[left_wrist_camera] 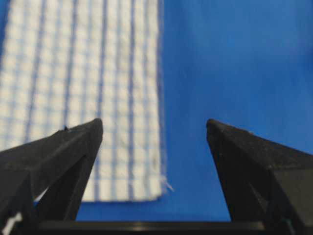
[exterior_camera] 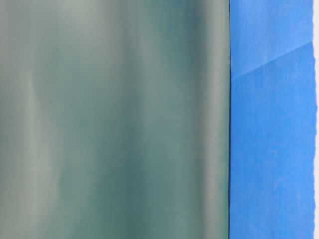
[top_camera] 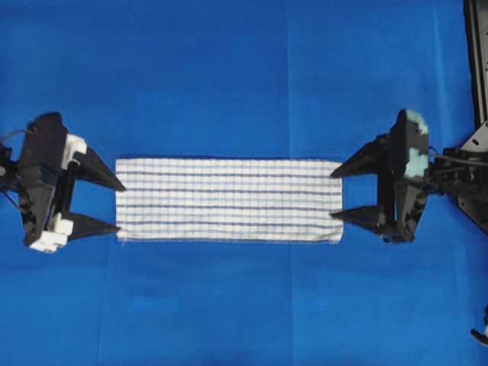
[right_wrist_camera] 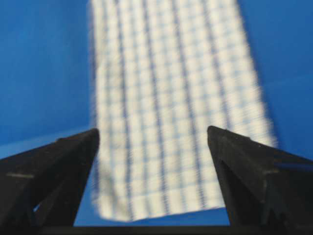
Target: Fold the blue towel.
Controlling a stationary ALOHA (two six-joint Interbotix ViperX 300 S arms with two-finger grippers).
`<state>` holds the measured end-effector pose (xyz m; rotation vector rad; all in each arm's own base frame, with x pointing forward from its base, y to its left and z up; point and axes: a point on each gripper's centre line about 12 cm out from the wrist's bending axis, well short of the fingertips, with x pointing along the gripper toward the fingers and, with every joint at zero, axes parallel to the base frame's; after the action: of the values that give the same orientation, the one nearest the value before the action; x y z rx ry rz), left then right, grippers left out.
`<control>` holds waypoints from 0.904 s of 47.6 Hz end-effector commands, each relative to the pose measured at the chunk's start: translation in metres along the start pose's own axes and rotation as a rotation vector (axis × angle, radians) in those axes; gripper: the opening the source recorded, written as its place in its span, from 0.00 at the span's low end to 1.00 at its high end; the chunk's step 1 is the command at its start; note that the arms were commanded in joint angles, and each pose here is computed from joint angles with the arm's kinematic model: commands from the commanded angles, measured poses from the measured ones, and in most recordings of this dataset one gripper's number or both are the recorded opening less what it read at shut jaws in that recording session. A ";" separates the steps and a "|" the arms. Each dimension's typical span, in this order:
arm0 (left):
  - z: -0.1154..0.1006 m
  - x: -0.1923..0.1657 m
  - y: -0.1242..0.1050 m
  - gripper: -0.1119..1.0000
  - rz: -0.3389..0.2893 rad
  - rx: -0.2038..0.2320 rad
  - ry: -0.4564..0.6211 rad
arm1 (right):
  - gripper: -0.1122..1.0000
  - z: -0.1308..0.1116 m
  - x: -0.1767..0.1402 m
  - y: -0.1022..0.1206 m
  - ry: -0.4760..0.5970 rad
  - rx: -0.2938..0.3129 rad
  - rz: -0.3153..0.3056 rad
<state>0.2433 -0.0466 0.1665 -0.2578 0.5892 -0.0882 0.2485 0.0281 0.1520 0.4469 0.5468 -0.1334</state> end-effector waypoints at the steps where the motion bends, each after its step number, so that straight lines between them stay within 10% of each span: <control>1: 0.009 -0.004 0.009 0.84 0.027 0.001 -0.038 | 0.84 0.010 -0.002 -0.008 -0.037 0.001 -0.025; 17: 0.001 0.011 0.057 0.84 0.189 0.035 0.015 | 0.84 0.008 0.014 -0.048 0.002 -0.046 -0.181; 43: -0.034 0.045 0.079 0.78 0.240 0.006 0.138 | 0.80 -0.018 0.046 -0.067 0.118 -0.055 -0.277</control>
<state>0.2577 0.0147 0.0897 -0.1735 0.7759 0.1243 0.2584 -0.0234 0.0841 0.3197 0.7511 -0.3553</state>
